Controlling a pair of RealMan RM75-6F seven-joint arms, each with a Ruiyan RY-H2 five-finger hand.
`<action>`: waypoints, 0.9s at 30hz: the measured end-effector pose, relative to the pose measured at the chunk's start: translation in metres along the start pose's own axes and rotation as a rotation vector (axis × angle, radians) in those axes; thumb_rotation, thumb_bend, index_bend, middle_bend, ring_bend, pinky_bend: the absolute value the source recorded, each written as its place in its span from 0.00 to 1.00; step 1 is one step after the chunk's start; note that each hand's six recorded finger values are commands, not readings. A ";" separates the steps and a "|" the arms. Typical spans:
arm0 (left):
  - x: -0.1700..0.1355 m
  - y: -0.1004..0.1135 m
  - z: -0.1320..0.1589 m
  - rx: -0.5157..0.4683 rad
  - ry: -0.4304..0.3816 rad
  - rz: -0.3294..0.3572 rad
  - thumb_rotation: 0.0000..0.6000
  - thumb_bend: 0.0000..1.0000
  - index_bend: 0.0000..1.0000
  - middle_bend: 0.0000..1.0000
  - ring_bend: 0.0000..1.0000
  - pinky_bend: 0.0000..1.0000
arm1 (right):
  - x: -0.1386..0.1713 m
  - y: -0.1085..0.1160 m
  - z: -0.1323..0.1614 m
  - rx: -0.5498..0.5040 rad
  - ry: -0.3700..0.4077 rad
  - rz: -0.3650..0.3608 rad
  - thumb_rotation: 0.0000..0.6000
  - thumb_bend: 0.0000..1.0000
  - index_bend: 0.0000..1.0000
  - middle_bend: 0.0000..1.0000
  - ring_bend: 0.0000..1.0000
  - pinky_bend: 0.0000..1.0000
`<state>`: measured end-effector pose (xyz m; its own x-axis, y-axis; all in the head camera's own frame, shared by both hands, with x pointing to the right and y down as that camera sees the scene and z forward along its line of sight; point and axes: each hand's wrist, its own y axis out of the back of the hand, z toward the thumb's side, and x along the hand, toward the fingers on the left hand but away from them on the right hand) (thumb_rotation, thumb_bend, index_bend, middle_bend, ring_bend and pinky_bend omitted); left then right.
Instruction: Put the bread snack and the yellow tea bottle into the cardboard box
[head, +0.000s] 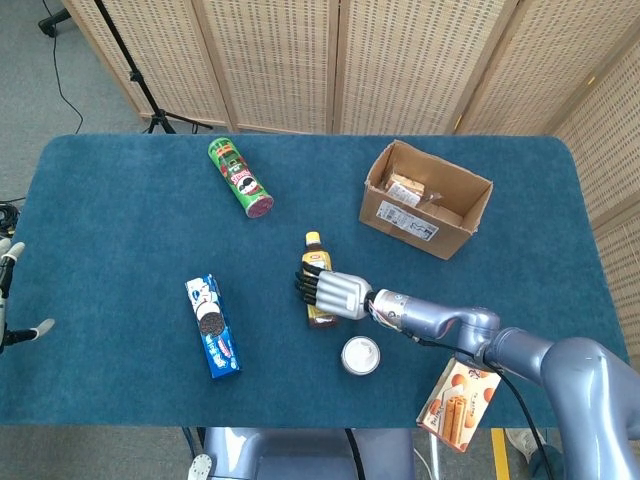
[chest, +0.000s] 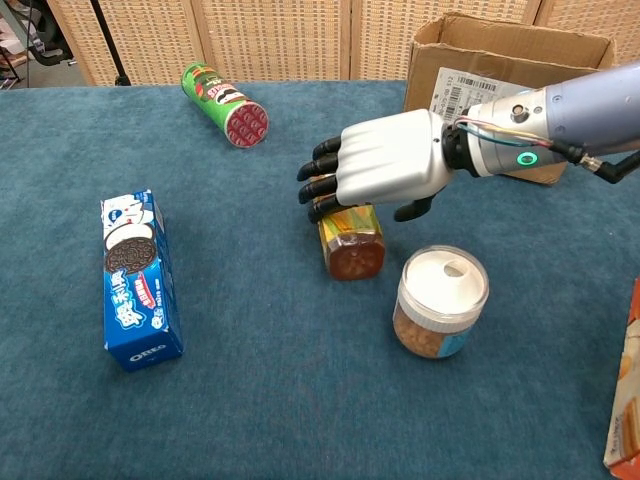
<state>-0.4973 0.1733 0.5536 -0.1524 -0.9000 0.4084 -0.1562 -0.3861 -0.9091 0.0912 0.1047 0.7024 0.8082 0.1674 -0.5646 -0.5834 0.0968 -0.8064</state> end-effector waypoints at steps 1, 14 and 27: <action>0.000 0.000 0.000 0.000 0.000 -0.001 1.00 0.00 0.00 0.00 0.00 0.00 | 0.000 -0.001 0.001 -0.005 0.004 -0.005 1.00 0.80 0.48 0.41 0.27 0.35; 0.001 -0.002 0.001 -0.006 -0.007 -0.007 1.00 0.00 0.00 0.00 0.00 0.00 | 0.022 0.022 -0.015 -0.022 -0.006 -0.235 1.00 1.00 0.61 0.58 0.42 0.44; -0.006 0.002 0.004 -0.028 -0.037 -0.006 1.00 0.00 0.00 0.00 0.00 0.00 | 0.107 0.070 -0.105 -0.077 -0.323 -0.423 1.00 1.00 0.62 0.59 0.43 0.44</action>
<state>-0.4924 0.1767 0.5493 -0.1156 -0.9048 0.4099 -0.1847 -0.3859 -0.9039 0.1456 0.0263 0.5668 0.8986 0.4237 -0.1141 -0.1943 0.1512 -0.9692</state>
